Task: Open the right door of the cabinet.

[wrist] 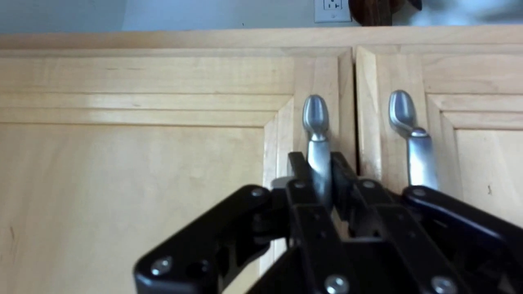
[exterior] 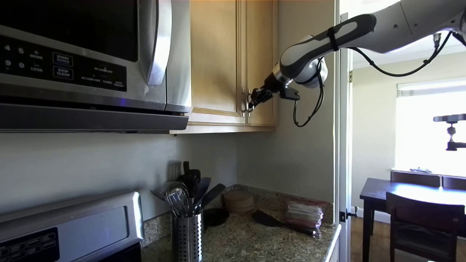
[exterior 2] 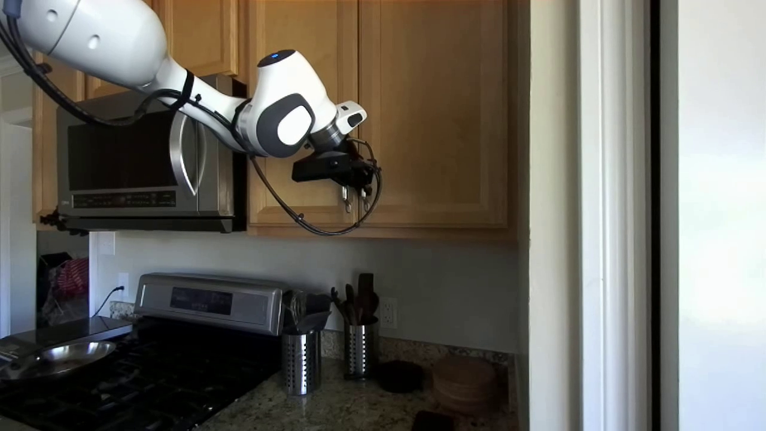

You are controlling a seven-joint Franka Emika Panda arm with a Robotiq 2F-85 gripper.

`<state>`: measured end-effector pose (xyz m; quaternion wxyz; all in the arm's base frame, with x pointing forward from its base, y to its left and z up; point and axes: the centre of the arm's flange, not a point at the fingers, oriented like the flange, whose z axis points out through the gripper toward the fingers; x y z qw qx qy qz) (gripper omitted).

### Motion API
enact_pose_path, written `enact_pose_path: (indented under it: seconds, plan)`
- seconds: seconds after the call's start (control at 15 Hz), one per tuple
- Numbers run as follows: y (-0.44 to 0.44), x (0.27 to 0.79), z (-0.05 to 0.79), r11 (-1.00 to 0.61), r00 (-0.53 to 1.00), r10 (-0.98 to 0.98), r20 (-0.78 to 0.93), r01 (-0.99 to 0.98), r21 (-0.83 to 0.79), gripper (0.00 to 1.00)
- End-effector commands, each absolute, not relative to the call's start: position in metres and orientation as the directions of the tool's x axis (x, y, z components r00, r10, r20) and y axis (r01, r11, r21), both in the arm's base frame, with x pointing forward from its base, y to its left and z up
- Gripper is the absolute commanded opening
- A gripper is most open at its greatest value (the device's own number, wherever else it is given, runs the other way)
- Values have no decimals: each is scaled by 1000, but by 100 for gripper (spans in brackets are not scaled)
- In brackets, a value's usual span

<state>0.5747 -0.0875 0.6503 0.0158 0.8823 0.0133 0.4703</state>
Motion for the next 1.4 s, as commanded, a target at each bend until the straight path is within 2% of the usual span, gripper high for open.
enact_pose_path:
  seconds: [0.0, 0.27, 0.33, 1.33]
  plan:
    - [-96, 579, 654, -998, 561, 66, 825, 57, 41, 9]
    - [-99, 577, 657, -996, 611, 93, 786, 62, 70, 9]
    - [-114, 543, 649, -996, 625, 94, 775, 55, 76, 9]
    - [-212, 395, 677, -965, 817, -35, 576, -178, 194, 11]
